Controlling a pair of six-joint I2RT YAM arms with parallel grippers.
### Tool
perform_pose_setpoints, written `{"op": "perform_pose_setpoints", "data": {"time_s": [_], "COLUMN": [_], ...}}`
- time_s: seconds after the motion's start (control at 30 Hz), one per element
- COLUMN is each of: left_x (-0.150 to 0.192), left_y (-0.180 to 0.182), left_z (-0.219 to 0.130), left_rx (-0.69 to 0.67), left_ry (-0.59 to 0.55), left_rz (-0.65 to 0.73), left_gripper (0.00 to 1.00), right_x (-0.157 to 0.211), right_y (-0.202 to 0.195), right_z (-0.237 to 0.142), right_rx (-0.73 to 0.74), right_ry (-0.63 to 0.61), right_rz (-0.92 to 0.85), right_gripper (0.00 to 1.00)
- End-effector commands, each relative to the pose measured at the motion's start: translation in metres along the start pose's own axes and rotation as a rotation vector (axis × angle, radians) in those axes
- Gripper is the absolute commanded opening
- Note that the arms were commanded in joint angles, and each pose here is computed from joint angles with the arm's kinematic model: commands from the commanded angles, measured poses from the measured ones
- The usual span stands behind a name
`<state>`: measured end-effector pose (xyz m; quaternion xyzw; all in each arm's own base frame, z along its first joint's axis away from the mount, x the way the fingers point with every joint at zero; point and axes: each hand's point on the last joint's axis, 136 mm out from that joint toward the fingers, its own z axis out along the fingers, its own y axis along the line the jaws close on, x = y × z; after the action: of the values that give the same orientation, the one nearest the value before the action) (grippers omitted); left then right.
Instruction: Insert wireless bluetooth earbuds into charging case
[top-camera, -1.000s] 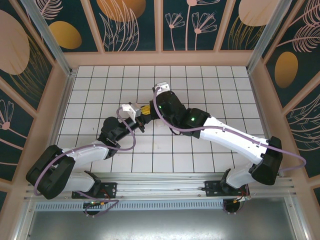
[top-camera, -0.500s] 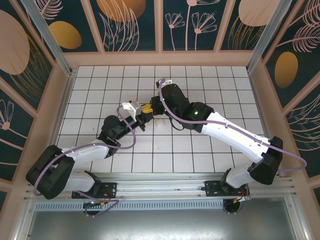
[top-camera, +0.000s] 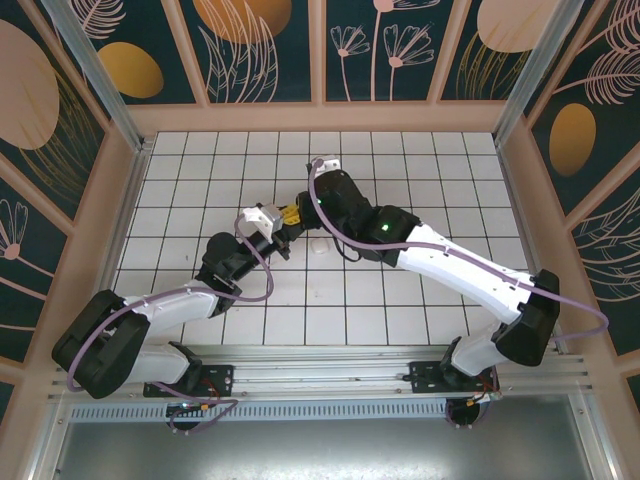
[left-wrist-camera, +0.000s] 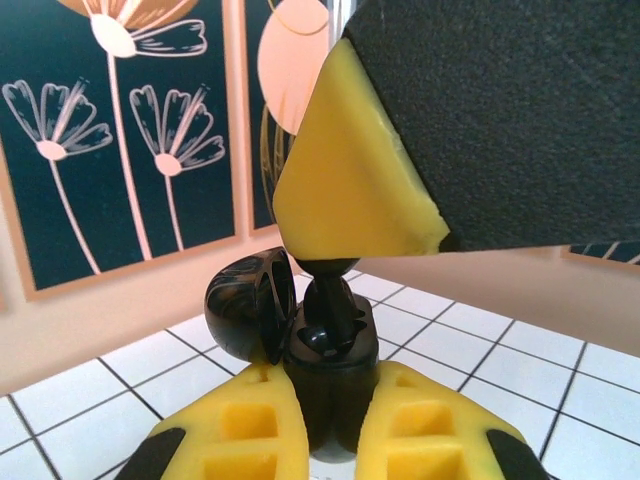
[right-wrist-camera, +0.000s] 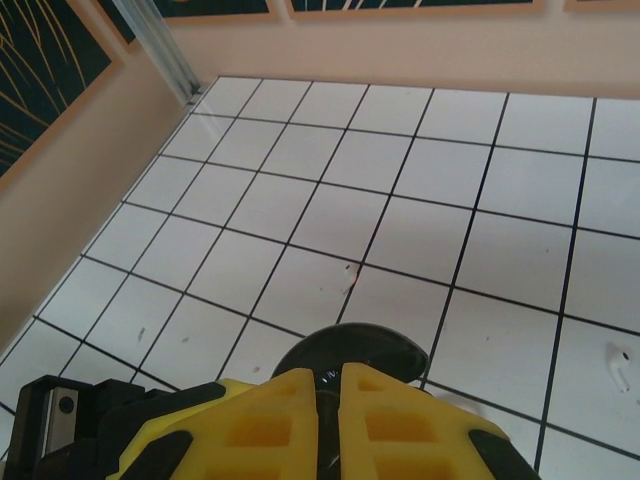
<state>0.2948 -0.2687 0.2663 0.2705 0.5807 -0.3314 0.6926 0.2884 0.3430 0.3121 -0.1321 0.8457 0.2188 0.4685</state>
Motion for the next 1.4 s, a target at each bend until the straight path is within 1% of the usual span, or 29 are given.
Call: {"op": "perform_pose_setpoints", "data": {"time_s": [0.0, 0.13, 0.37, 0.53, 0.77, 0.9, 1.07, 1.37], "left_x": [-0.041, -0.042, -0.040, -0.040, -0.037, -0.036, -0.036, -0.040], "left_y": [0.017, 0.022, 0.024, 0.022, 0.018, 0.015, 0.015, 0.015], "left_z": [-0.004, -0.003, 0.002, 0.004, 0.003, 0.003, 0.005, 0.006], "left_rx": [-0.108, -0.136, -0.140, -0.129, -0.107, -0.084, -0.082, -0.076], "left_ry": [-0.166, -0.183, -0.192, -0.207, -0.216, -0.233, -0.235, -0.242], "left_rz": [0.094, 0.117, 0.123, 0.122, 0.136, 0.128, 0.120, 0.109], "left_gripper": [0.00, 0.00, 0.00, 0.00, 0.00, 0.00, 0.00, 0.00], "right_x": [0.006, 0.001, -0.004, -0.009, -0.024, -0.032, -0.018, 0.003], "right_y": [0.002, 0.003, 0.008, 0.011, 0.010, 0.013, 0.011, 0.017], "right_z": [0.005, 0.011, 0.023, 0.024, 0.019, 0.015, 0.021, 0.020], "right_rx": [0.025, 0.019, -0.016, -0.056, -0.047, -0.069, -0.062, -0.134], "right_ry": [0.004, -0.016, 0.016, -0.010, -0.069, -0.086, -0.040, 0.024], "right_rz": [-0.035, -0.038, -0.024, -0.018, -0.035, -0.045, -0.073, -0.110], "right_gripper": [0.10, 0.10, 0.10, 0.10, 0.10, 0.10, 0.10, 0.10]}}
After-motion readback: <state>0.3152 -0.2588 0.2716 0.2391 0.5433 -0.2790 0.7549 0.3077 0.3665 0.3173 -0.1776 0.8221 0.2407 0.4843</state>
